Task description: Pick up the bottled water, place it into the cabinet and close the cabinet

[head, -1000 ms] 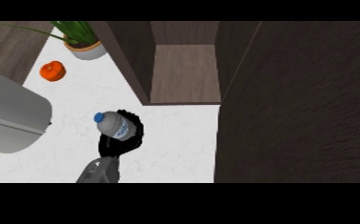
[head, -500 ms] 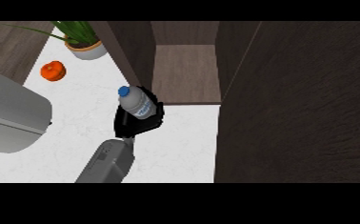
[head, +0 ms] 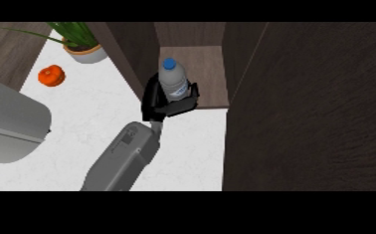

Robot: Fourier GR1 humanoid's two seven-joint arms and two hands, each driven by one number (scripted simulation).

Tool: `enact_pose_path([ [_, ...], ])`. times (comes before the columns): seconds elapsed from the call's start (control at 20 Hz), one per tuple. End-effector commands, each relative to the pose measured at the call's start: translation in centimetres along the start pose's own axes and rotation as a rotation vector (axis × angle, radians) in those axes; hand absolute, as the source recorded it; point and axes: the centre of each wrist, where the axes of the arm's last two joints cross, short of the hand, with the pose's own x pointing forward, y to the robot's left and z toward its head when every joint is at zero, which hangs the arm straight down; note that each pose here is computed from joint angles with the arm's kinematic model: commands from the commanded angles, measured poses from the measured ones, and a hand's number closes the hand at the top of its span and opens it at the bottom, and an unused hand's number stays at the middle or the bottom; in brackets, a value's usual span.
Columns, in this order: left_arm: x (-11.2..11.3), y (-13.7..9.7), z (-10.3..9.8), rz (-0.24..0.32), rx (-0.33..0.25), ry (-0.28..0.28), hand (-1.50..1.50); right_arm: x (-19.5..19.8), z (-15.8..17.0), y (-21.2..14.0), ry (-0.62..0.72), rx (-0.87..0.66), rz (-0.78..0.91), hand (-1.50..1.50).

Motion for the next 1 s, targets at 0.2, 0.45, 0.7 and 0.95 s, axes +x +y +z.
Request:
enact_pose_path([
  [0.2, 1.6, -3.0, -3.8, -0.139, 0.058, 0.042, 1.50, 1.1, -0.1, -1.4, -0.039, -0.011, -0.060, -1.50],
  [0.45, 2.6, -2.1, -7.4, -0.144, 0.101, 0.090, 1.50, 1.6, -0.2, -0.4, -0.062, -0.011, -0.053, -1.50],
  [0.7, 1.7, -1.9, -8.0, -0.379, 0.101, 0.041, 1.50, 1.3, -0.8, -1.1, -0.067, 0.009, -0.054, -1.50],
  [0.95, 0.7, 0.5, -8.3, -0.421, 0.206, 0.118, 1.50, 0.0, -0.6, -1.7, -0.077, 0.025, -0.045, -1.50],
])
